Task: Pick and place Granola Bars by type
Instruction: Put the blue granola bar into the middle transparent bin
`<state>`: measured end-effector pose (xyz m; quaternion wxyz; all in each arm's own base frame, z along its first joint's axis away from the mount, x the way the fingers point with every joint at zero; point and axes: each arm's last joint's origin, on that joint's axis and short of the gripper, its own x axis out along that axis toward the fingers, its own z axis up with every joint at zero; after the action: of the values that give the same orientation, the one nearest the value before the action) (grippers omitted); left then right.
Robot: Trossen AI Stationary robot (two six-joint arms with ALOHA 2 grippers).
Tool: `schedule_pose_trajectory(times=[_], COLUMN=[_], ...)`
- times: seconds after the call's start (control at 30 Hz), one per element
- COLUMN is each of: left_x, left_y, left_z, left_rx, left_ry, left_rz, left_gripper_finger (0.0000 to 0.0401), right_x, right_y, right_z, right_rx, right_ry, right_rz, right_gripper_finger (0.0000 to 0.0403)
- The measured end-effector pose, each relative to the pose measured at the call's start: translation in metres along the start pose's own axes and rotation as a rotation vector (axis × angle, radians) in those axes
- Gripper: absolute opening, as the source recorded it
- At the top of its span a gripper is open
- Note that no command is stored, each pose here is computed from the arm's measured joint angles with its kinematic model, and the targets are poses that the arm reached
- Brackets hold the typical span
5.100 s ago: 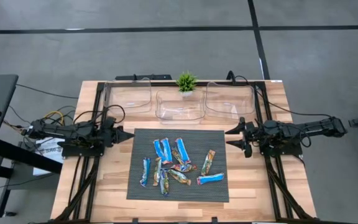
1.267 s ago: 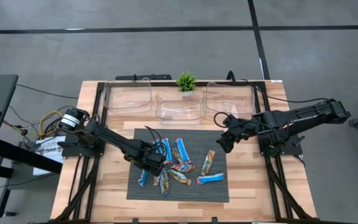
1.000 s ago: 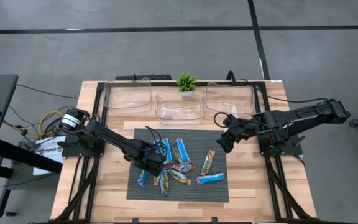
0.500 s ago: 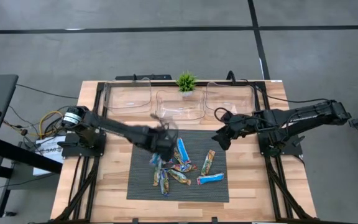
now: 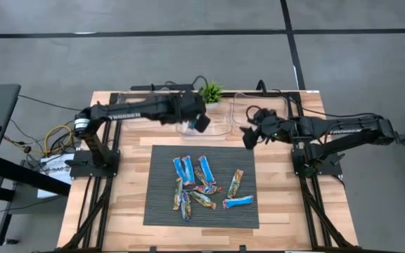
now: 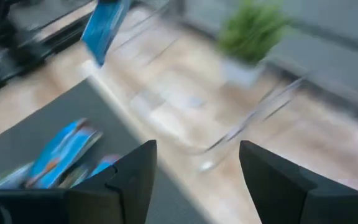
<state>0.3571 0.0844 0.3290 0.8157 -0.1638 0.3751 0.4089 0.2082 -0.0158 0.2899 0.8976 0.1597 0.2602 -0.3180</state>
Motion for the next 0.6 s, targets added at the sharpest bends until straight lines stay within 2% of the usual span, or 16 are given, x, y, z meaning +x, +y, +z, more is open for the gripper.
schedule_pose_trajectory(times=[0.13,0.33,0.6], left_x=[0.017,0.031,0.033], left_y=[0.017,0.033,0.034], left_z=[0.012,0.017,0.017], left_rx=[-0.002,-0.019,-0.003], left_ry=[-0.02,0.005,0.039], left_rz=[-0.006,-0.035,-0.103], left_gripper_finger=[0.0011,0.0016,0.0095], right_x=[0.003,0.006,0.006], right_y=[-0.009,-0.015,-0.014], right_z=[0.007,0.01,0.009], right_rx=[0.013,0.033,0.032], right_ry=[-0.032,-0.023,-0.019], right_rz=[-0.074,-0.083,-0.077], right_gripper_finger=[0.0223,0.0223,0.0223])
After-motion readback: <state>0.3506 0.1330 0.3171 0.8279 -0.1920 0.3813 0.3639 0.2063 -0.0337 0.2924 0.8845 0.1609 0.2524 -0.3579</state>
